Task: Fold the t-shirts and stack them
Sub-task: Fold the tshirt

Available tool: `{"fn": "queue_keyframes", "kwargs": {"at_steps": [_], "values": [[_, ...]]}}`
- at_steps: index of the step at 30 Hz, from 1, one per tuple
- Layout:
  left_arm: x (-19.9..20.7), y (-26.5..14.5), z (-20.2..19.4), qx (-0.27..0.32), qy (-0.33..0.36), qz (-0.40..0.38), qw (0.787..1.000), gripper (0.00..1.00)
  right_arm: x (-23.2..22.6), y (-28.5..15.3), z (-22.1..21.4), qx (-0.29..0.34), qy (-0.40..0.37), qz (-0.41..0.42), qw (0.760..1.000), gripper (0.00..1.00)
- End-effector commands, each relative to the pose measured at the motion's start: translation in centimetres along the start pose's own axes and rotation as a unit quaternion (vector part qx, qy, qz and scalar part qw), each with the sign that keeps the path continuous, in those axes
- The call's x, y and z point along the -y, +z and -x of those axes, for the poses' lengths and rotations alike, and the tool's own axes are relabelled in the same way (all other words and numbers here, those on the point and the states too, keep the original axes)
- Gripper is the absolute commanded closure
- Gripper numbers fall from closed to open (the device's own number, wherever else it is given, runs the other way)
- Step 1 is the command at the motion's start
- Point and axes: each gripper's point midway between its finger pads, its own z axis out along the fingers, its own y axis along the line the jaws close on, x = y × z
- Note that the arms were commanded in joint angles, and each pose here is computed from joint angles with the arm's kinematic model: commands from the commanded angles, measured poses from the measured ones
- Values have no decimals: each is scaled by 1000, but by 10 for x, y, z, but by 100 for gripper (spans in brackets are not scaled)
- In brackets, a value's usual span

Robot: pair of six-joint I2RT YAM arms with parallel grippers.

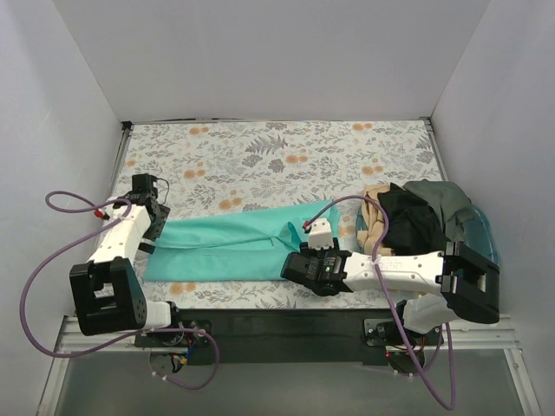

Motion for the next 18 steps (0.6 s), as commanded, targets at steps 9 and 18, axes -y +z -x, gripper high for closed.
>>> {"fn": "queue_keyframes", "kwargs": {"at_steps": [9, 18], "values": [[39, -56, 24, 9, -20, -137, 990, 8, 11, -41, 73, 91, 85, -11, 992, 2], [59, -28, -47, -84, 53, -194, 976, 5, -41, 14, 169, 59, 2, 85, 995, 2]]}}
